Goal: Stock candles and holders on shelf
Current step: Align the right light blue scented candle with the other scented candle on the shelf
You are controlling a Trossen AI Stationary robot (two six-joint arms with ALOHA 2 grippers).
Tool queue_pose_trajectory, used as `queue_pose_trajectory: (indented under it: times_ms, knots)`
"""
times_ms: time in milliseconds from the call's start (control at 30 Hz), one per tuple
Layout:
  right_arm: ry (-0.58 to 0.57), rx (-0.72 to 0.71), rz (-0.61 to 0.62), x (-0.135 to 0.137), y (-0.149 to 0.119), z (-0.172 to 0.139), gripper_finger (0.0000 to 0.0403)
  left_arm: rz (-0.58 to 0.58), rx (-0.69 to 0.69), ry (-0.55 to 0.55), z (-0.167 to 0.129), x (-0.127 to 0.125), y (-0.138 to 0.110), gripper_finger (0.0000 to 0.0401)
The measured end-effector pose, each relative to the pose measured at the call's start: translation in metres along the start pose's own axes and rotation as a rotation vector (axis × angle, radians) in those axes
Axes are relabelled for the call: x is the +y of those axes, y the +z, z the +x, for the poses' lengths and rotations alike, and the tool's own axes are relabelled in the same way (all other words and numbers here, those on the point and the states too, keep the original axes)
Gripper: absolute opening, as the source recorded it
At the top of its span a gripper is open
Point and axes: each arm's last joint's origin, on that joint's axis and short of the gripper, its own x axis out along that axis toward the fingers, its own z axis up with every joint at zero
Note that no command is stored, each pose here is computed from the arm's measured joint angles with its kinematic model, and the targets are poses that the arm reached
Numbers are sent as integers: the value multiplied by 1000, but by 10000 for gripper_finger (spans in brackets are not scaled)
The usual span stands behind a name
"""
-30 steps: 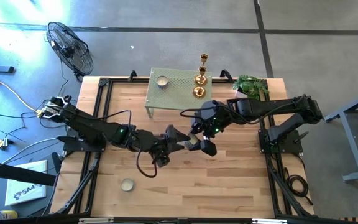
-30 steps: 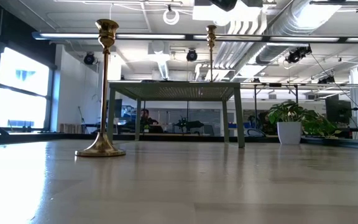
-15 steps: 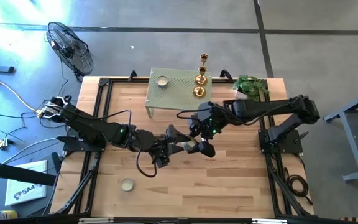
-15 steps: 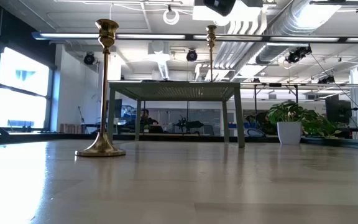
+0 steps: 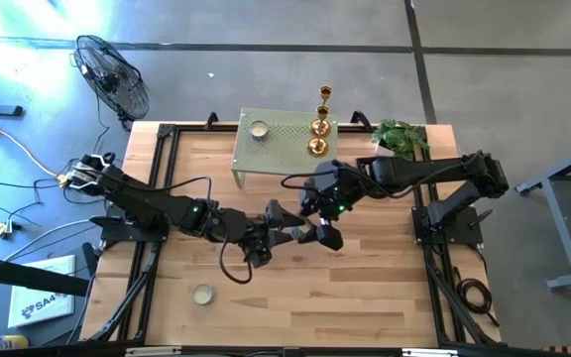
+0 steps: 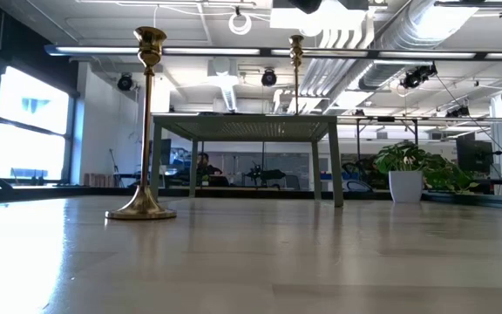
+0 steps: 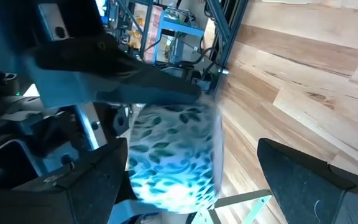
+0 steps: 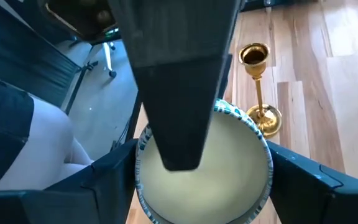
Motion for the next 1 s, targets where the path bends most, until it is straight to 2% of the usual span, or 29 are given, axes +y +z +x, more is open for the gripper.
queue_pose_trajectory:
  times_ms: [367,1000]
  knots:
    - [-8,-2,18,0,0,0,289,24,2,4,0,0,0,356]
    - [31,9,28,1,0,0,289,-10,-45,37,6,5,-2,356]
